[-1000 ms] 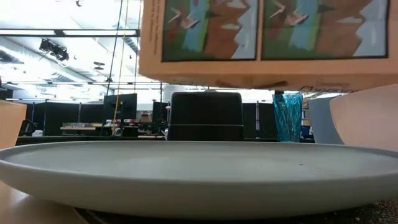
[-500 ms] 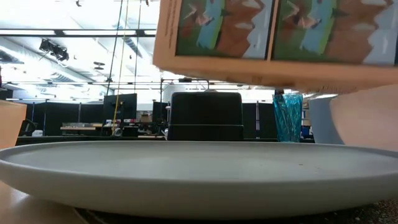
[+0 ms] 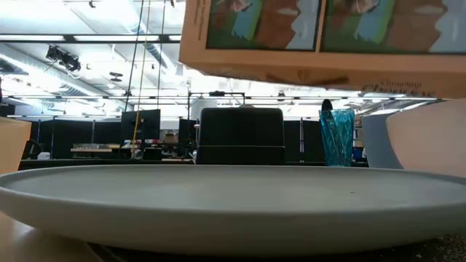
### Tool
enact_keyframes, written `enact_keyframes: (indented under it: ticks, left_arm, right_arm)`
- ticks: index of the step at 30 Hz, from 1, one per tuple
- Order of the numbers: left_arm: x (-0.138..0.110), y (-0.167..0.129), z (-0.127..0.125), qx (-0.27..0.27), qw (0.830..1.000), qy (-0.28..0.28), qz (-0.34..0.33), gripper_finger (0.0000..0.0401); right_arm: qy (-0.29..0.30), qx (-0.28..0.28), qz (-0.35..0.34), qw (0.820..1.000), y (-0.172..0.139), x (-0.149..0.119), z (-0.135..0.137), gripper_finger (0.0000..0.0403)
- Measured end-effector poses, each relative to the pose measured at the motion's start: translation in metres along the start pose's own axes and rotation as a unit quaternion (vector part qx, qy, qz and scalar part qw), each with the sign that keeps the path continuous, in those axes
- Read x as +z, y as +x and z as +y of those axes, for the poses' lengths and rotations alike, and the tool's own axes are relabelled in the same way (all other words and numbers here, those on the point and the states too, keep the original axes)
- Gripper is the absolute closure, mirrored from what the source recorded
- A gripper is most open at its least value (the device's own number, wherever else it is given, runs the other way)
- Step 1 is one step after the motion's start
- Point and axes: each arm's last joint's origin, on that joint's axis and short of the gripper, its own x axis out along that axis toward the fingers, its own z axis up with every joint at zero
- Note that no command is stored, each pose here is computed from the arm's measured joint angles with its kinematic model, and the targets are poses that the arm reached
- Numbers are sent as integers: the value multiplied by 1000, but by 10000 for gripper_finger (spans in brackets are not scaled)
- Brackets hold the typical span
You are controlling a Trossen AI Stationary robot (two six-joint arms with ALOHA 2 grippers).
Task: Arrange a breakfast setting
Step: Pour the cereal into the orange bowl
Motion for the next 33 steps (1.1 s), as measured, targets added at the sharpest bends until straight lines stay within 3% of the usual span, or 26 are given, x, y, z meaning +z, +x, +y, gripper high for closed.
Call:
enact_keyframes:
  ticks: [5,18,24,33]
  left_arm:
    - [-2,15,1,-9,1000,1,13,186]
    - [31,3,2,-1,999,11,32,186]
    - [31,15,3,-6,997,9,73,186]
    - [48,22,8,-6,996,16,84,186]
  right_arm:
    - [-7,1,-3,1000,2,3,0,281]
    - [-13,3,-3,1000,2,3,0,281]
    - [-21,3,-3,1000,2,3,0,281]
    - [-22,0,-4,1000,2,4,-1,281]
